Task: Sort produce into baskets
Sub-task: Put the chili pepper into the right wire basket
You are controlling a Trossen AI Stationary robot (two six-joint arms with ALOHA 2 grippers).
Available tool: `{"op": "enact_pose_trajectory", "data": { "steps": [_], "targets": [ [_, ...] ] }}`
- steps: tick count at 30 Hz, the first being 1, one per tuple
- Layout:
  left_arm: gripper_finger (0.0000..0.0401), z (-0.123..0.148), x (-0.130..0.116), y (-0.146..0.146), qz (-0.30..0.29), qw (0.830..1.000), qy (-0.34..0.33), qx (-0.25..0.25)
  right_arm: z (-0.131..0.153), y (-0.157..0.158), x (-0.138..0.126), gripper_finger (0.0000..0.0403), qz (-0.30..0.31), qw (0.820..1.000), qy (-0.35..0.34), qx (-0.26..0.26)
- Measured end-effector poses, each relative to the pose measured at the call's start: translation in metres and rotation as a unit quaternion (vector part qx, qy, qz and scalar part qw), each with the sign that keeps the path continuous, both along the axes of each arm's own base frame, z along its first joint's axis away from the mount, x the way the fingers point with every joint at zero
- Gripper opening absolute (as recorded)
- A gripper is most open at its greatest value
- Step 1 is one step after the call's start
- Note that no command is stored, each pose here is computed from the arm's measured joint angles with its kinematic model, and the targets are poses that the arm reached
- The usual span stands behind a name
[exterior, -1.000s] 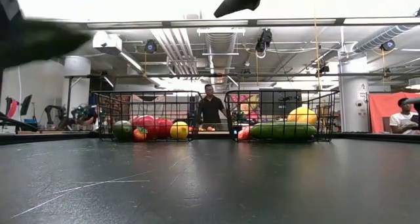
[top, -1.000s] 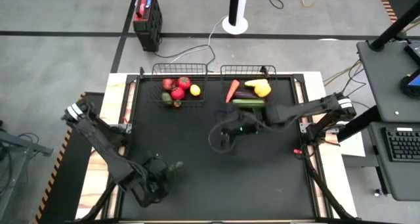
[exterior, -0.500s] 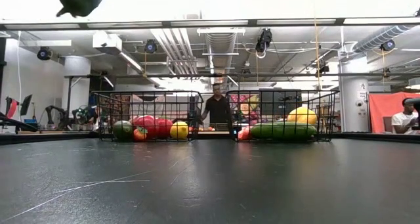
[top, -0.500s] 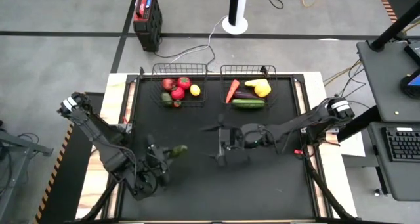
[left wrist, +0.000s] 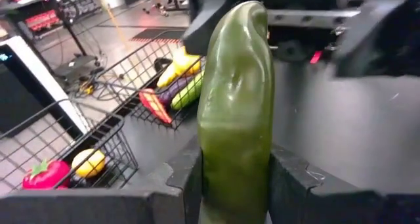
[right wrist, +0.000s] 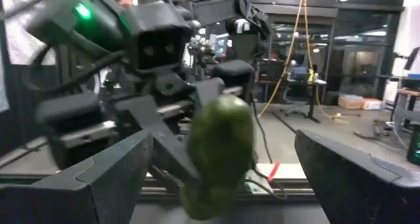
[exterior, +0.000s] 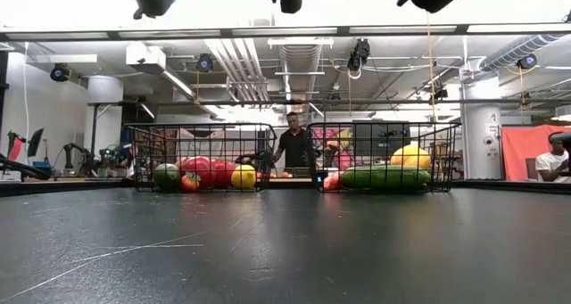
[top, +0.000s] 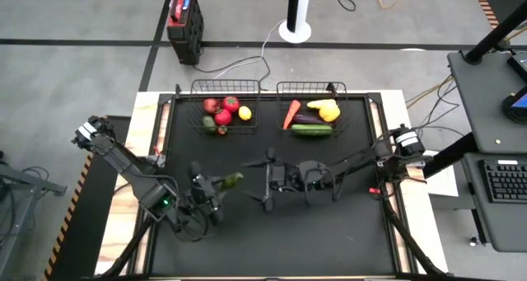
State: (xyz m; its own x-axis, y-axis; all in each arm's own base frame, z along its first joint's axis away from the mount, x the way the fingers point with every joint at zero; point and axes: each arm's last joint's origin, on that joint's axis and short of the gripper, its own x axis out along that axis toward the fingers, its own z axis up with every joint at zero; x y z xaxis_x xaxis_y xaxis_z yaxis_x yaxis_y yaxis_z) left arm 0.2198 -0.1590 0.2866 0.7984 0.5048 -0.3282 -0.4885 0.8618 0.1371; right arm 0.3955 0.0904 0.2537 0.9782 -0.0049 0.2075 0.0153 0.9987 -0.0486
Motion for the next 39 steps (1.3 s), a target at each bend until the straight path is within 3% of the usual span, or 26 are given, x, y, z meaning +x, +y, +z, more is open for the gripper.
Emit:
{"op": "enact_pose_trajectory", "data": {
  "steps": [7,12,29,34,39],
  "targets": [
    [0.0109,0.0,0.003,-0.002,-0.004,1.0,-0.004,0.001,0.0,0.004,0.014,0.0356,0.003,1.0,-0.009,-0.006],
    [0.011,-0.006,0.007,-0.006,-0.009,1.0,0.005,0.0,0.003,0.004,0.017,0.0322,0.004,1.0,-0.015,-0.004],
    [0.011,-0.008,0.01,-0.007,0.0,1.0,-0.001,0.011,0.004,0.001,0.017,0.0082,0.002,1.0,-0.014,-0.004],
    [0.0128,-0.007,0.011,-0.007,0.006,1.0,-0.01,0.007,0.004,0.001,0.017,0.0077,0.0,1.0,-0.012,-0.005],
    [0.0186,-0.006,0.011,-0.007,0.01,1.0,-0.019,-0.001,0.002,-0.001,0.017,0.0085,-0.007,1.0,0.002,-0.004]
  ]
}}
